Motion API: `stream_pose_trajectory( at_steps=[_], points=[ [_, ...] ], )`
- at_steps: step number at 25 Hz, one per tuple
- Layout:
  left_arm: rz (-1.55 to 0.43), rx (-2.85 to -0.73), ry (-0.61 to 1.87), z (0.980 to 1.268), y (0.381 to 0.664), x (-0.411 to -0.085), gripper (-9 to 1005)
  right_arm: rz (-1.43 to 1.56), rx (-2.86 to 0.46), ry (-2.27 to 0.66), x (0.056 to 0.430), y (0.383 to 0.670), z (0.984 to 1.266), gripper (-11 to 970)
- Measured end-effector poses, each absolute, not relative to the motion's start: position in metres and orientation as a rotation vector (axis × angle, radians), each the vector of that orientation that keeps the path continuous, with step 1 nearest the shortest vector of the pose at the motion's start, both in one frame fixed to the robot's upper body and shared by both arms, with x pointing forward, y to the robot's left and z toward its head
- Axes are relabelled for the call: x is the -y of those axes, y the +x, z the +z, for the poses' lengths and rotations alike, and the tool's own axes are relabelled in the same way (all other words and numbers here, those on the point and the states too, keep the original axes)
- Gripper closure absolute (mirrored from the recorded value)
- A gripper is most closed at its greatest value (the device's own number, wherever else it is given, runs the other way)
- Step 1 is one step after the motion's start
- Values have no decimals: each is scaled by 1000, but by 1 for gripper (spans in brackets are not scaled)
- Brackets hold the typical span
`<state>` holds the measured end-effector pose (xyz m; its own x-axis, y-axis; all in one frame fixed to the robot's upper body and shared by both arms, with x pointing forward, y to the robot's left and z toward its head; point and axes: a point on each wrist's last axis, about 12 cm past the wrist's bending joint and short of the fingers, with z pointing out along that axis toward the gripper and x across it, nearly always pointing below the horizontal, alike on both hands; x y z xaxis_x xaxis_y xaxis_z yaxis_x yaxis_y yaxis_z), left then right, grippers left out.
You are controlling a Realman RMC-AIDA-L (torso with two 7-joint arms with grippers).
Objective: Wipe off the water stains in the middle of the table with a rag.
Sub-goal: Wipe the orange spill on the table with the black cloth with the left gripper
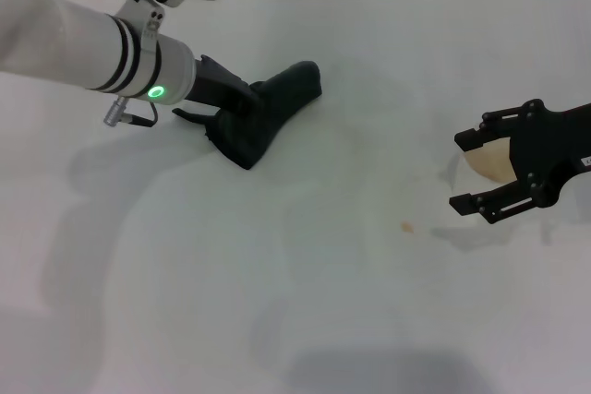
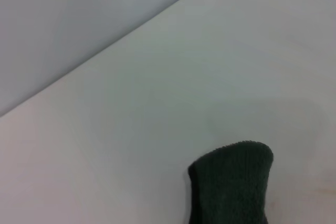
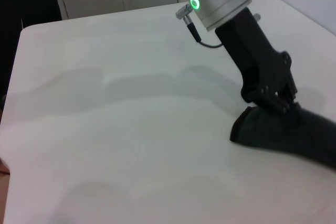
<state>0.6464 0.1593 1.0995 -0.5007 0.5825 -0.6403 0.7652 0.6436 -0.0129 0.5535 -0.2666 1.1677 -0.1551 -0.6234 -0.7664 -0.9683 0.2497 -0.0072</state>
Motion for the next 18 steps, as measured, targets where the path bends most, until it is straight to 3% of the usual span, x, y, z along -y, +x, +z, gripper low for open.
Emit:
stream_pose_trajectory(
  at_steps=[8,18],
  points=[
    [-430,-2226,1215,1094,634,-145,900,672,-1859,-1470,263,554,1168,119],
    [-670,-2056,1651,1093,597,-116,898,659,-1861,-1454,266,554,1170,119]
  ],
)
